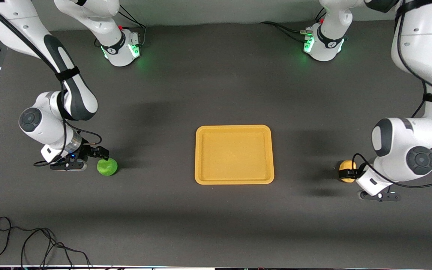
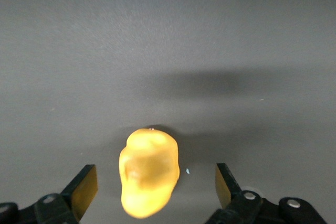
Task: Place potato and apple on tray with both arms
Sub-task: 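Reach the right gripper to the green apple while the left gripper reaches the potato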
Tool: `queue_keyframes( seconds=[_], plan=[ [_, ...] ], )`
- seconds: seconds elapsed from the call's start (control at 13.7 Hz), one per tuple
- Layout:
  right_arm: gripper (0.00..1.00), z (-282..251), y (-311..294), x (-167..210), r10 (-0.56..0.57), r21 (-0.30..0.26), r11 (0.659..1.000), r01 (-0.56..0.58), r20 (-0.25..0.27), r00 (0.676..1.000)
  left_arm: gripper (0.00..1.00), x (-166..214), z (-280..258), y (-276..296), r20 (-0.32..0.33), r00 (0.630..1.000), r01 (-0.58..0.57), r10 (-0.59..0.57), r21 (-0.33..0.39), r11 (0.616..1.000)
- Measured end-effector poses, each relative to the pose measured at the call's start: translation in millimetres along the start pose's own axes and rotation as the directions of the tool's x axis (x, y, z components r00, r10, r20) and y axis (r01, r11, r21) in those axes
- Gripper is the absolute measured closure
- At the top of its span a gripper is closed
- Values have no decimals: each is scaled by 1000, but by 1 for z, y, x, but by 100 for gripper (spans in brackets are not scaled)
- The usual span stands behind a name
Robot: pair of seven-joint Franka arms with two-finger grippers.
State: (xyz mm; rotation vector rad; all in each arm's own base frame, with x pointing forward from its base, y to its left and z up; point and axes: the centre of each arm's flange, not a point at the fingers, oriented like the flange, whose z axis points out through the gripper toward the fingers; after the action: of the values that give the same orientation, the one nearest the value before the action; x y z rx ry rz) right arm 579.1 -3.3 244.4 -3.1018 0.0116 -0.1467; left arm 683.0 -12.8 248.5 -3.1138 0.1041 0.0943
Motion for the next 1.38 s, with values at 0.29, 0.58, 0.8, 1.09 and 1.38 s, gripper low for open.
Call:
queue_keyframes(
  seconds=[0.29, 0.58, 0.8, 1.09, 1.38],
  plan=[
    [0, 13, 0, 13, 36, 8, 999, -36, -17, 999, 0, -3, 32, 3, -27, 999, -22, 22, 16, 1000],
    [0, 39, -8, 14, 63, 18, 998, -63, -7, 998, 1, -11, 46, 4, -22, 999, -28, 28, 17, 999],
    [5, 61, -9, 13, 65, 25, 998, -64, -20, 998, 11, -14, 50, 4, -12, 999, -32, 32, 20, 999],
    [24, 56, -16, 18, 57, 29, 998, -56, -25, 998, 35, -15, 51, 4, -10, 999, -33, 33, 21, 999],
    [24, -14, -32, 32, 34, 9, 999, -35, 63, 997, 38, -12, 39, 6, -22, 1000, -3, 4, 21, 1000]
  ],
)
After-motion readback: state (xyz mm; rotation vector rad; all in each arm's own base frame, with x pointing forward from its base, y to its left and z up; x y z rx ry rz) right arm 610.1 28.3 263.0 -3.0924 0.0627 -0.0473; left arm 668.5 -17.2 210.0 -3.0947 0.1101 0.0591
